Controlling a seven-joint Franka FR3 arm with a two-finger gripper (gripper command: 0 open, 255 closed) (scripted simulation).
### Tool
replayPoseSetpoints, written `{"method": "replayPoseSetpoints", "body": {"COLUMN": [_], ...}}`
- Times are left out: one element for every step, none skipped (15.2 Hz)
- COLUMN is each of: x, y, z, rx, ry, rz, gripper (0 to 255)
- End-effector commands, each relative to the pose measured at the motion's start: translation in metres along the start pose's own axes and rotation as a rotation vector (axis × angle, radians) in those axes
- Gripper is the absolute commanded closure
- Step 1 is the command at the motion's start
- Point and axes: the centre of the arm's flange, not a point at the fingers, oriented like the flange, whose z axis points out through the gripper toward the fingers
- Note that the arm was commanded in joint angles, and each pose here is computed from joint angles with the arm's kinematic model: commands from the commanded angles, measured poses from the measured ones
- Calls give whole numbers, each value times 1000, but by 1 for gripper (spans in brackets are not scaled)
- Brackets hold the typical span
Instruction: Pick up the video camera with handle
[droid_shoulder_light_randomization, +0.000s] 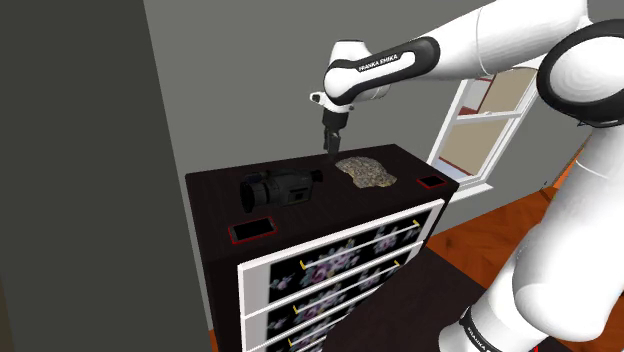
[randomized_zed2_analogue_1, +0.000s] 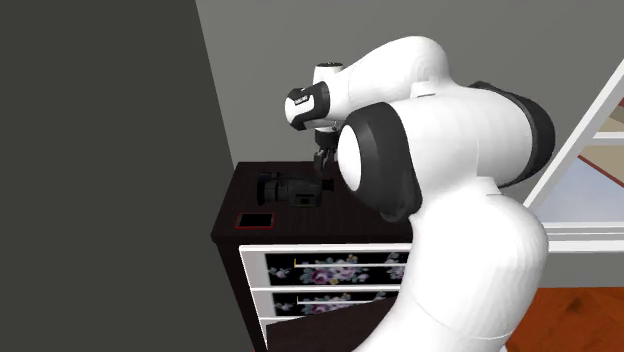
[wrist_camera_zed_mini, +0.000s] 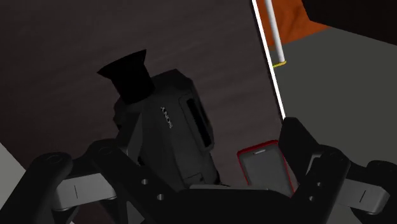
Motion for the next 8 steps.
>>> {"method": "replayPoseSetpoints", "body": {"x": [20,31,41,52,63,74,85,97], "y": [9,14,18,22,25,28,31,33], "z": [8,14,20,26,32,37,43,49], "rx": [8,12,16,20,24,28,31,35], "ry": [10,15,20,25,30,35,39,44], "rz": [-69,-102,-134,-167,-200,-233,-265,-298], "gripper": [0,0,0,0,0,0,0,0]}}
